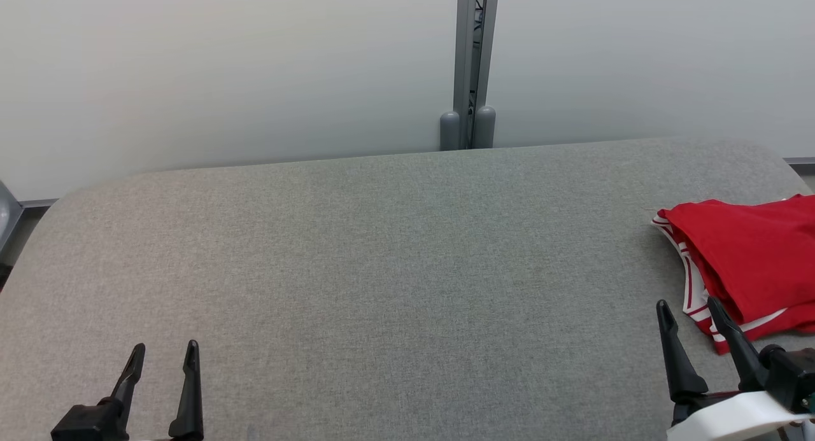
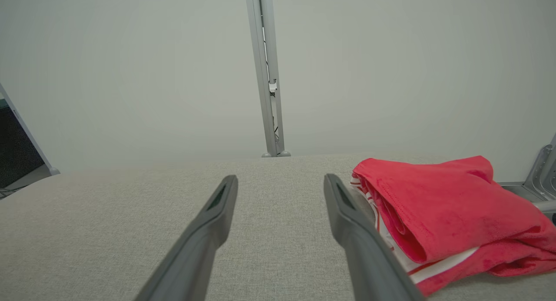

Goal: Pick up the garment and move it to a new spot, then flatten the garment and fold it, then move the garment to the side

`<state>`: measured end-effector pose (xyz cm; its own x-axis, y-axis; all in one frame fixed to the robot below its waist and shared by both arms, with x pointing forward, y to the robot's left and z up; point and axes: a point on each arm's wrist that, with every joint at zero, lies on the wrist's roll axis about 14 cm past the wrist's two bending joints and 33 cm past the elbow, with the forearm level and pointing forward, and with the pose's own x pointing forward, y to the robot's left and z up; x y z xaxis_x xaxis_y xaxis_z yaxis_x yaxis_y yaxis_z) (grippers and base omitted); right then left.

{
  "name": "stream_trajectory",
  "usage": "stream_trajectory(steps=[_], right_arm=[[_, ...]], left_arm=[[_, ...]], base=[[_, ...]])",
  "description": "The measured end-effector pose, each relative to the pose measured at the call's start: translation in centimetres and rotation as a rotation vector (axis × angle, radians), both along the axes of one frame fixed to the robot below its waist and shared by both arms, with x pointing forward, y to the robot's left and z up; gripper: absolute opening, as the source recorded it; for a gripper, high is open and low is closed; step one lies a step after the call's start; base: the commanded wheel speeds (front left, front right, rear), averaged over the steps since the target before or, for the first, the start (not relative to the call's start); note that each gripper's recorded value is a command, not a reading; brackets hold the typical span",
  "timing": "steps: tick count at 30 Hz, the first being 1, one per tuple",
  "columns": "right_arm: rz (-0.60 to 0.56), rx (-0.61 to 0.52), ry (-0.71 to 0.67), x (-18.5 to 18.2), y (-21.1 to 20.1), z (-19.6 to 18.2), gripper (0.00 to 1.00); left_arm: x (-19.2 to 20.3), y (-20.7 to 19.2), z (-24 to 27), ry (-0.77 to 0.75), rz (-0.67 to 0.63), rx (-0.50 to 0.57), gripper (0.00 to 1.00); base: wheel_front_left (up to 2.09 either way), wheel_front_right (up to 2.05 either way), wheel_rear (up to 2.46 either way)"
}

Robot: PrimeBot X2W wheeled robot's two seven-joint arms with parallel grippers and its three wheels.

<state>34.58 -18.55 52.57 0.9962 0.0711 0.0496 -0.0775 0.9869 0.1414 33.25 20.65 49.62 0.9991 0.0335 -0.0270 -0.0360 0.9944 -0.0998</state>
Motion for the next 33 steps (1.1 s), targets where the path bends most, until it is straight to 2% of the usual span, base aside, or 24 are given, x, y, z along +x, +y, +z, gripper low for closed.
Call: stream_trajectory(steps=[33], right_arm=[[-0.005, -0.003, 0.012, -0.42, 0.06, 0.09, 1.00]], left_arm=[[-0.31, -0.45, 0.20, 0.011, -0.006, 0.004, 1.00]], base=[[0.00, 0.00, 0.00]])
